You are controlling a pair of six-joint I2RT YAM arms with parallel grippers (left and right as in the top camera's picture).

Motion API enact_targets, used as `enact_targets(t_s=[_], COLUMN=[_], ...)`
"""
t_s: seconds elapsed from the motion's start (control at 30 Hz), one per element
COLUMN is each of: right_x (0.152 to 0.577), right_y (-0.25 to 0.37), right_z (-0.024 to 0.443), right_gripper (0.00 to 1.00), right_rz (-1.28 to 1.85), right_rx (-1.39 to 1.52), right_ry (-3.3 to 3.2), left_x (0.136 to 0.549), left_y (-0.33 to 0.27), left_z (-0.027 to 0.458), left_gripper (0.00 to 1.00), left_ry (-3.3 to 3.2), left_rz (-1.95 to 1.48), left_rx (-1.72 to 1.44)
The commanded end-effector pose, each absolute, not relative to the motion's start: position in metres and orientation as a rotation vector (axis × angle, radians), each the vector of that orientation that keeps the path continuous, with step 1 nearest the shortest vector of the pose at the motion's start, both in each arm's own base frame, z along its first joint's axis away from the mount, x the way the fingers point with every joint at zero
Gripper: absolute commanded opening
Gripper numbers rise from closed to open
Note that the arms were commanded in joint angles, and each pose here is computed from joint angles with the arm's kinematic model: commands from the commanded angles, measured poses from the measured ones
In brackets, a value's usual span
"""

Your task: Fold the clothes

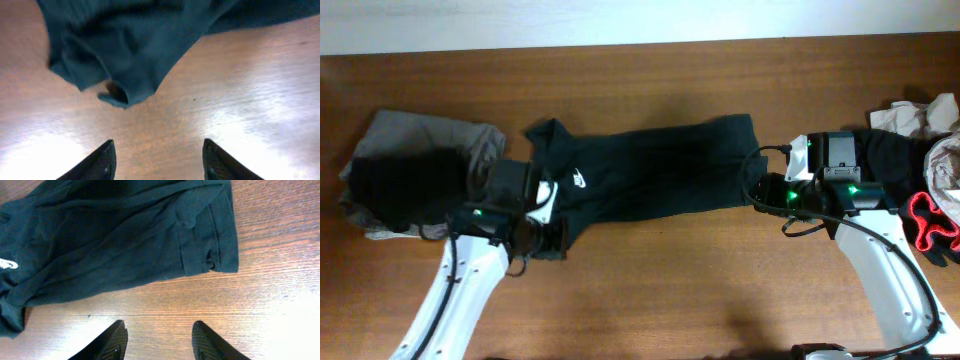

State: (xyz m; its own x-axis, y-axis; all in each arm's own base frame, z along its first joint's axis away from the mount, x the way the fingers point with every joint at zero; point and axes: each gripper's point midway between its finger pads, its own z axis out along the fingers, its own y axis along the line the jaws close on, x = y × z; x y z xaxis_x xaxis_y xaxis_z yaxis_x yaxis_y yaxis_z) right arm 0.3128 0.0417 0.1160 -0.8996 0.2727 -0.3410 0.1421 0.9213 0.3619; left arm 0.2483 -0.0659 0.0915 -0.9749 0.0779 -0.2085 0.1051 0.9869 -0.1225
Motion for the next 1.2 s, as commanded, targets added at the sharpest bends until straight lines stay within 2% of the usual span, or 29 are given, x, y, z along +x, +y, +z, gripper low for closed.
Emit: enact_targets(t_s=[0.0,0.23,0.43,0.57,0.7,0.83,1.0,1.17], right_x=[0.314,0.311,0.311,0.310,0.308,0.308,0.308,0.309], right_y=[0.039,0.039,0.039,0.039,0.039,0.039,0.039,0.034], right_z=[0.118,0.117,0.117,0.116,0.115,0.115,0.115,0.114], right_gripper=[0.47,0.47,0.47,0.47,0.47,0.47,0.47,0.47], right_rz=[0.444,0.444,0.444,0.443,0.438,0.436,0.436,0.401], right_rx=[0.304,0.308,0.308,0.310,0.285,0.282,0.282,0.289], right_ry=[2.686,2.698,2.699,2.707,2.716,2.715,2.713,2.715], left_x=[0.248,0.247,0.256,0.263,0.263,0.263,0.265,0.277], left_y=[-0.062,-0.058,-0.058,-0.060,-0.060,-0.060,-0.063,-0.066], left_z=[0.075,0.045,0.030,0.027,0.027,0.027,0.037,0.067], left_gripper=[0.55,0.57,0.55,0.44,0.17,0.01,0.01,0.01], left_ry=[2.929,2.901,2.870,2.854,2.855,2.856,2.862,2.838], left_rz=[-0.217,-0.228,-0.228,-0.232,-0.236,-0.237,-0.255,-0.259], left_rx=[0.011,-0.060,-0.060,-0.058,-0.057,-0.053,-0.036,0.024])
